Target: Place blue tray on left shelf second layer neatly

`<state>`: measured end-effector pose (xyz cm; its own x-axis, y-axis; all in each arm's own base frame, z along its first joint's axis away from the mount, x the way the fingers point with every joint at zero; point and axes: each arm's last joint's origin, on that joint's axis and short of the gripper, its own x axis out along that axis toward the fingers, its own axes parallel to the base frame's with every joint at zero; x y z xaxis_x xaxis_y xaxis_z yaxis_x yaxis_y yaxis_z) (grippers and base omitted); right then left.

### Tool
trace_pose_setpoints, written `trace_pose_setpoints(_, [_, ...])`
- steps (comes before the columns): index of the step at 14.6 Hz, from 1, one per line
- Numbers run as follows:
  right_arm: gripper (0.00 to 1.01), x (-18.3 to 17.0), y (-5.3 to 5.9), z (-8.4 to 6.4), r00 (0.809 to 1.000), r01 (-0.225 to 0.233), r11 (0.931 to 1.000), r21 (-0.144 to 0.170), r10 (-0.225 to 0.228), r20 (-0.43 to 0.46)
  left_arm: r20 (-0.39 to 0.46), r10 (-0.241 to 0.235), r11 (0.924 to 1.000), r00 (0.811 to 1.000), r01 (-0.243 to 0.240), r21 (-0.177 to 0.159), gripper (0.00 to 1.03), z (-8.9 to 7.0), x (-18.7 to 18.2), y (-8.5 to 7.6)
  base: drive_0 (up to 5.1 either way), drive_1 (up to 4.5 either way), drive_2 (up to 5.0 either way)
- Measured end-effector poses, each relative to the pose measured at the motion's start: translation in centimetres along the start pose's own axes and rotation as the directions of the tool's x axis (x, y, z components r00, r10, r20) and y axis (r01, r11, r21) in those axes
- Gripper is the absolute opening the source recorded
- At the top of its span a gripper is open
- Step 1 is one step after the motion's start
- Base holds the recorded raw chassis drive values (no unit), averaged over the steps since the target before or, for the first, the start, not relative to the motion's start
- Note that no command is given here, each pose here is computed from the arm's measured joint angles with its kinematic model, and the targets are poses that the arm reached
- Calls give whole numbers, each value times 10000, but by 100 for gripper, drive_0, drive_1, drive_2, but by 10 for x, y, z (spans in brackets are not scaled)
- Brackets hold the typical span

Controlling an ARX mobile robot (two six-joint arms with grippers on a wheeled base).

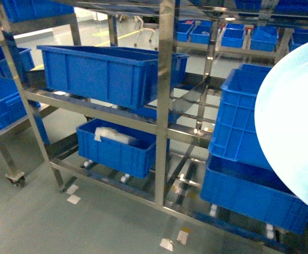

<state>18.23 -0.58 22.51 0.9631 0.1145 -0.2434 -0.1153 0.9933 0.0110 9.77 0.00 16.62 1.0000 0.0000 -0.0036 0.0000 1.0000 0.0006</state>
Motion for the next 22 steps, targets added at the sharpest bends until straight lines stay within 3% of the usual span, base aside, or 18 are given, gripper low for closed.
trace_pose_setpoints(6, [2,0,0,0,10000,0,10000,0,0,0,-4,0,10000,10000,0,0,98,0,0,0,-156,-117,-196])
trace_pose_setpoints(15, [2,0,0,0,10000,4,10000,-19,-4,0,-19,0,10000,10000,0,0,98,0,0,0,13,416,-390])
trace_pose_setpoints(22, [2,0,0,0,10000,49,10000,-25,-49,3,-11,-34,10000,10000,34,0,98,0,0,0,-122,-122,-122])
